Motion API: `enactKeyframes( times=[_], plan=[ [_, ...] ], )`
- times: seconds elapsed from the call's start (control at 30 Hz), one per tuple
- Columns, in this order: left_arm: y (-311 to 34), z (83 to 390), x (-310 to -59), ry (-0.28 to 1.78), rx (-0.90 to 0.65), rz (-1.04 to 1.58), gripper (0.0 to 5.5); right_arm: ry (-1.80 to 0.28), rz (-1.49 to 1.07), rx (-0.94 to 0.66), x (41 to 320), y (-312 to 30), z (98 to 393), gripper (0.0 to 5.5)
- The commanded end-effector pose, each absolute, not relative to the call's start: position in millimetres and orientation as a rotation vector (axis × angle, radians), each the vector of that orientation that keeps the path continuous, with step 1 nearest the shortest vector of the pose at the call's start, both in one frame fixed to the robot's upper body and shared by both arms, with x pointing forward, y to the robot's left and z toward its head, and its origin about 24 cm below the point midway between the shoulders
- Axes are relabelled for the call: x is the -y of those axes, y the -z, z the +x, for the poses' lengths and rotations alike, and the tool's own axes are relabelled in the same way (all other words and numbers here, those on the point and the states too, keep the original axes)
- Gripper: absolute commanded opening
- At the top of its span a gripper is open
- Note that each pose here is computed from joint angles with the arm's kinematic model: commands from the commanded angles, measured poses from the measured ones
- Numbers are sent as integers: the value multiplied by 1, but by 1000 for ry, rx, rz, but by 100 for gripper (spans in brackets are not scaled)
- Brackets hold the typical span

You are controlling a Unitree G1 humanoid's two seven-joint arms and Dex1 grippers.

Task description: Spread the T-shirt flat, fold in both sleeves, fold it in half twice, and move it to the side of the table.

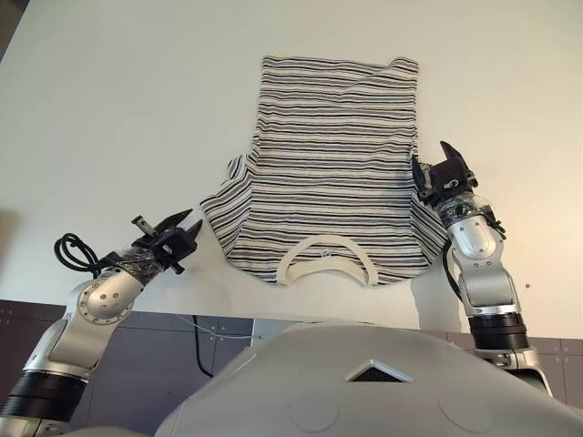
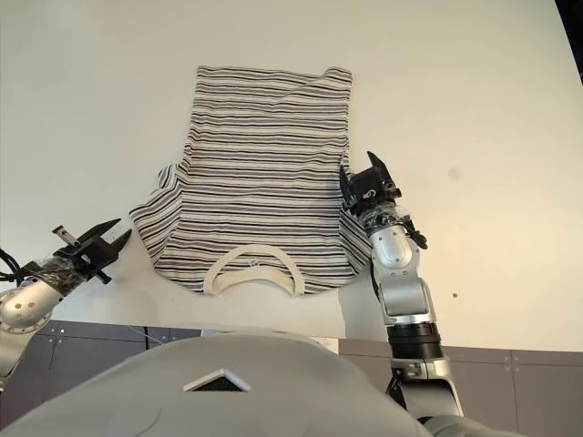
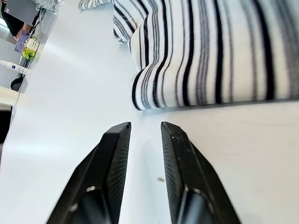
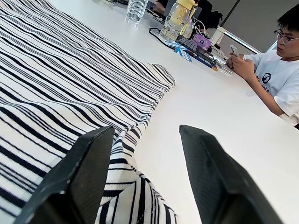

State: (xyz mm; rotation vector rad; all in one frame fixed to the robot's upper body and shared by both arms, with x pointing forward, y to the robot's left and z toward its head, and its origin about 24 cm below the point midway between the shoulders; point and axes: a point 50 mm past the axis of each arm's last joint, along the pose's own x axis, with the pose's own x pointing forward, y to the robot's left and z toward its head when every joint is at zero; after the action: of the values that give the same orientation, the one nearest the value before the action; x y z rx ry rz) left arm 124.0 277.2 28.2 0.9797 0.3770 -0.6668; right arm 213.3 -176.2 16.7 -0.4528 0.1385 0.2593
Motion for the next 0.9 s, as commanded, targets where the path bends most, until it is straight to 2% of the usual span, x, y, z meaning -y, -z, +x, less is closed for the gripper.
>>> enactKeyframes(
  times=[0.03, 0.13, 0.2, 0.3, 0.6, 0.7, 0.9],
  plan=[
    [-29, 123, -291, 905, -372, 1300, 178, -230, -448, -132, 177, -19, 213, 258],
    [-26, 138, -287, 1038, -274, 1487, 222, -233, -447, -131, 176, -19, 212, 258],
    [-20, 143, -276, 1124, -207, 1521, 222, -238, -448, -130, 175, -19, 212, 258],
    [-8, 137, -266, 1202, -189, 1496, 222, -257, -454, -120, 174, -21, 218, 258],
    [11, 142, -282, 1124, -298, 1566, 222, -271, -450, -117, 170, -21, 222, 258],
    [16, 142, -278, 1112, -297, 1562, 222, -275, -451, -114, 170, -22, 224, 258],
    [19, 137, -276, 1147, -286, 1546, 125, -268, -452, -114, 172, -22, 224, 258]
  ],
)
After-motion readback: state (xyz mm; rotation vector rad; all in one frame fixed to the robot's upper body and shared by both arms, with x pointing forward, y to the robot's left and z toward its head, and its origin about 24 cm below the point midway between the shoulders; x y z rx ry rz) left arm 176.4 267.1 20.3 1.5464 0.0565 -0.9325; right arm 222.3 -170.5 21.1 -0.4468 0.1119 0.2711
